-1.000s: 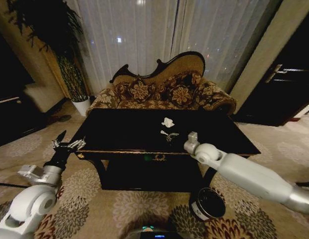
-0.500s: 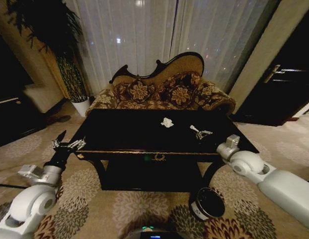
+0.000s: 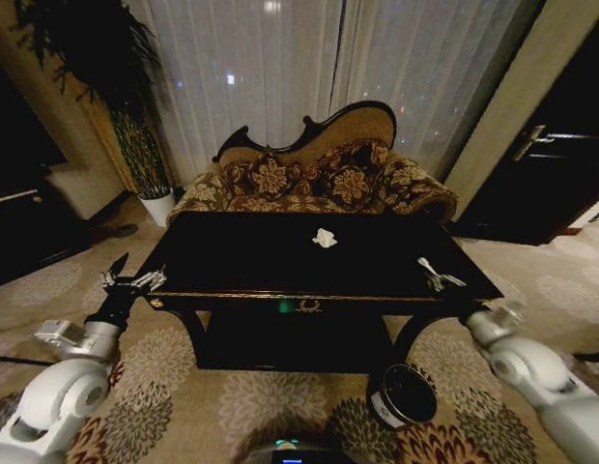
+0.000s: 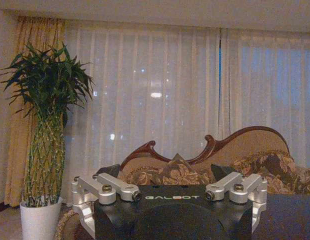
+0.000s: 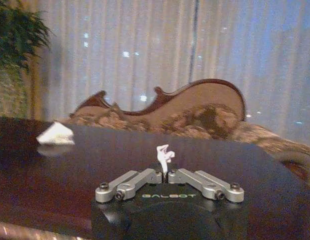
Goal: Move to the front of the table and place the trash on the table into the trash bin.
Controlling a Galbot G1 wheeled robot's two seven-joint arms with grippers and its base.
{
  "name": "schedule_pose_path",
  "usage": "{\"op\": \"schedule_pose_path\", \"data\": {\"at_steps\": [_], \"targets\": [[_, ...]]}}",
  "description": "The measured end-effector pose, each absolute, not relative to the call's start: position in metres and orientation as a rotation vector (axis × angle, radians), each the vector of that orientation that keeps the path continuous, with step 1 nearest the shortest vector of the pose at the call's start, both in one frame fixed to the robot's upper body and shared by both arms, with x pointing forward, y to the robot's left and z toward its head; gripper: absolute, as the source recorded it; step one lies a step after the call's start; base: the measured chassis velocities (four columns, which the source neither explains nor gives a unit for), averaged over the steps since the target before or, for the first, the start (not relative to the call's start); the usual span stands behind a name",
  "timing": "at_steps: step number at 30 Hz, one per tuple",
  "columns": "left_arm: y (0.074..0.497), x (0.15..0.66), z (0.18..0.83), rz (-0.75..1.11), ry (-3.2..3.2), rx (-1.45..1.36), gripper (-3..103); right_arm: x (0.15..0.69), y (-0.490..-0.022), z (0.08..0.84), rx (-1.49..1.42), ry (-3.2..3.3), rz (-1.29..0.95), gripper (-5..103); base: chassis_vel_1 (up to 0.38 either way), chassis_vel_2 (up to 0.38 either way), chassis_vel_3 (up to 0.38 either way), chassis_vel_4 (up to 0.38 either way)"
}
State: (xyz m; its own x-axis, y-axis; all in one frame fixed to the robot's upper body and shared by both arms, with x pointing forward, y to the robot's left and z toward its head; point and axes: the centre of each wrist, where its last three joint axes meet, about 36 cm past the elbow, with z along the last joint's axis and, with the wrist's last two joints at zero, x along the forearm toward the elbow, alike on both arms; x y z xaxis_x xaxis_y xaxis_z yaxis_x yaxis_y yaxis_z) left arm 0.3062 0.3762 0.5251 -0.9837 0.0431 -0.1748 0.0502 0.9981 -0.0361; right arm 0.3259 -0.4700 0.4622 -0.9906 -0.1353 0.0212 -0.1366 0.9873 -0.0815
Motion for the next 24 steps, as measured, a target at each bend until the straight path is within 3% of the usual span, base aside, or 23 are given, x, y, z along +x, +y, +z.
{"op": "schedule_pose_path", "data": {"at_steps": [15, 24], "targets": [[0.376, 0.306, 0.525, -0.060, 2.965, 0.070, 100, 0.231, -0.511, 0.363, -0.010, -3.009, 0.192, 1, 0.000, 0.000, 0.000, 0.000], [0.376, 0.306, 0.525, -0.060, 2.965, 0.070, 100, 0.219, -0.508, 0.264, -0.072, -2.892, 0.184, 1, 0.000, 0.000, 0.000, 0.000]]}}
